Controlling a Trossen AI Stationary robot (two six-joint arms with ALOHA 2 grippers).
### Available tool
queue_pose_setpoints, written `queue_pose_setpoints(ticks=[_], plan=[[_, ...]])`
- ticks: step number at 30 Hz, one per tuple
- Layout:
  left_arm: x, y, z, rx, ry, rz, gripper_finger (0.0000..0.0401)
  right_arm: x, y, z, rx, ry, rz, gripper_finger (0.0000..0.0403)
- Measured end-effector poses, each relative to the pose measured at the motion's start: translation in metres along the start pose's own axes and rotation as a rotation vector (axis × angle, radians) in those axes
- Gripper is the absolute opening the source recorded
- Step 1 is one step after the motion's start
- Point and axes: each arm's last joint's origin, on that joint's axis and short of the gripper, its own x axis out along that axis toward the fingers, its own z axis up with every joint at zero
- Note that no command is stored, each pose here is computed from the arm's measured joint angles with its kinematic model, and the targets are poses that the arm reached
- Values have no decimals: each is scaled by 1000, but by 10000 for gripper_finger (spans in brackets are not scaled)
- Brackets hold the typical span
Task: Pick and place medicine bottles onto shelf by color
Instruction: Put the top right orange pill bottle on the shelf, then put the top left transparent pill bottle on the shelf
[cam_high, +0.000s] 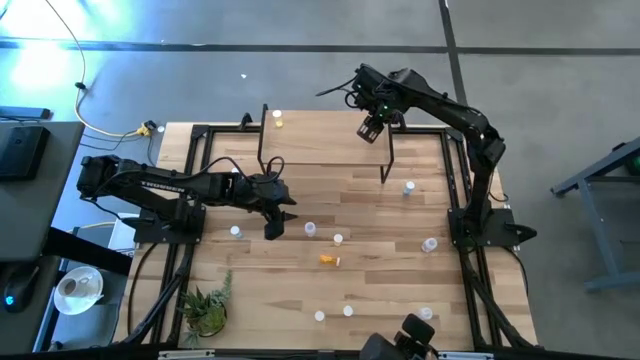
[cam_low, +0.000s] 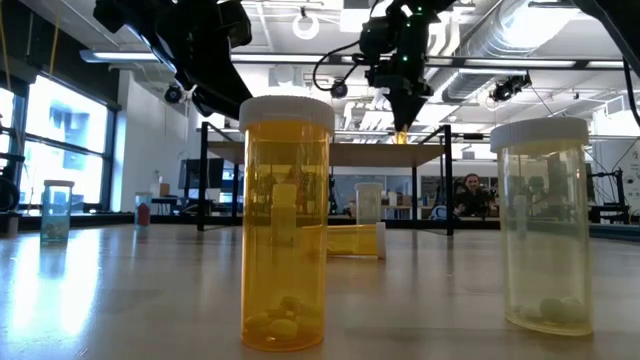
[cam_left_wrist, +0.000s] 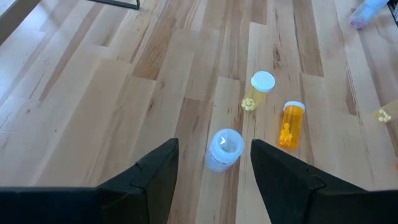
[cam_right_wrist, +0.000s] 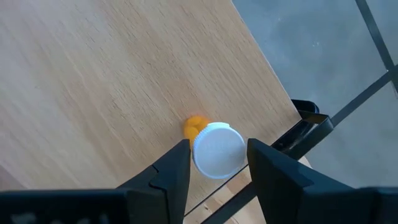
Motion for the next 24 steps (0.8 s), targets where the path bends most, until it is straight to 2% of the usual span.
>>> queue_pose_setpoints(ticks=[7, 14, 24], plan=[[0, 0, 0, -1, 0, 0, 191, -18, -3, -6, 8, -45, 5, 151], [0, 0, 0, -8, 0, 0, 191, -52, -4, -20, 10, -126, 7, 151], [0, 0, 0, -9, 1, -3, 191, -93, 21, -55, -39, -186, 48, 151]])
